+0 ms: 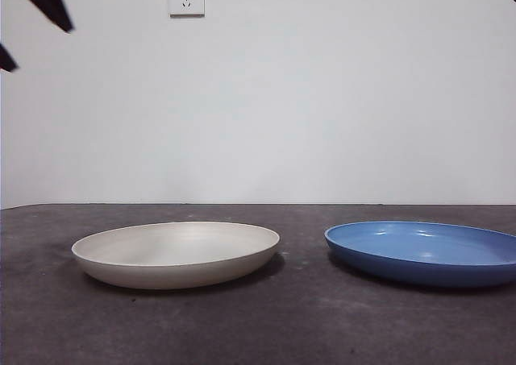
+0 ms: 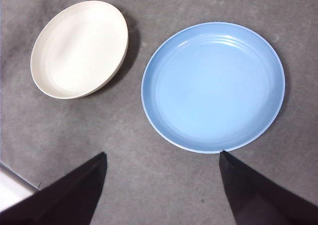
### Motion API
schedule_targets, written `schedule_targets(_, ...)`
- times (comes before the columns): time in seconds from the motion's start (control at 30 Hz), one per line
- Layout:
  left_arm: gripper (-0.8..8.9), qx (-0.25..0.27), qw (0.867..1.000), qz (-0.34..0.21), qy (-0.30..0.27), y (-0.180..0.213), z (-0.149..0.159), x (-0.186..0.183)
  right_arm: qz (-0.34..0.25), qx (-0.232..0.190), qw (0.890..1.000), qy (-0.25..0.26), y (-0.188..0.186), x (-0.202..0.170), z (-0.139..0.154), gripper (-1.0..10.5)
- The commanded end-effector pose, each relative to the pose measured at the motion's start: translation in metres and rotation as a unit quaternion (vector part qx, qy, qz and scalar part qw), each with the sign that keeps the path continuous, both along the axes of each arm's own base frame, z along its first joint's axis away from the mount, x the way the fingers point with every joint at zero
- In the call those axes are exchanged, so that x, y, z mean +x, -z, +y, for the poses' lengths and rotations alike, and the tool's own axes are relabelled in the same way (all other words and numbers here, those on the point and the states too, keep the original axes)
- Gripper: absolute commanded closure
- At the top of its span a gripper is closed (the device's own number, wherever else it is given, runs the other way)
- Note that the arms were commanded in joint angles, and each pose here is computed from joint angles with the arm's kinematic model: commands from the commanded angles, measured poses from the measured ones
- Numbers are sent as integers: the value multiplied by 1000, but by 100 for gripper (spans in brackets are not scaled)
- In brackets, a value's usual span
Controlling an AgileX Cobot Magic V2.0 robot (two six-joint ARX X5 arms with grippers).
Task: Pick up the white plate, put it on the blue plate, put it on desk
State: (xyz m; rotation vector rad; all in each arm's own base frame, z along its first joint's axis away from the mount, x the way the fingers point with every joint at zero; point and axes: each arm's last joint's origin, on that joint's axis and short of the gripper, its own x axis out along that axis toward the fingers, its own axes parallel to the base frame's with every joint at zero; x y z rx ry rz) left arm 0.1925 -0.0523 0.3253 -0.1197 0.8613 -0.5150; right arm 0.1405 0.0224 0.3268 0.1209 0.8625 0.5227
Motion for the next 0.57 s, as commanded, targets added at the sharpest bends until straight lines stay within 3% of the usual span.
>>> schedule_targets(0.03,409,16,1000,14,-5,1,-9,23,-5,5,1000,3,-5,2,1,582)
schedule_targets(0.57,411,60,992,112,-6,81,-36,109,-6,6,1000,4,-5,2,1,582)
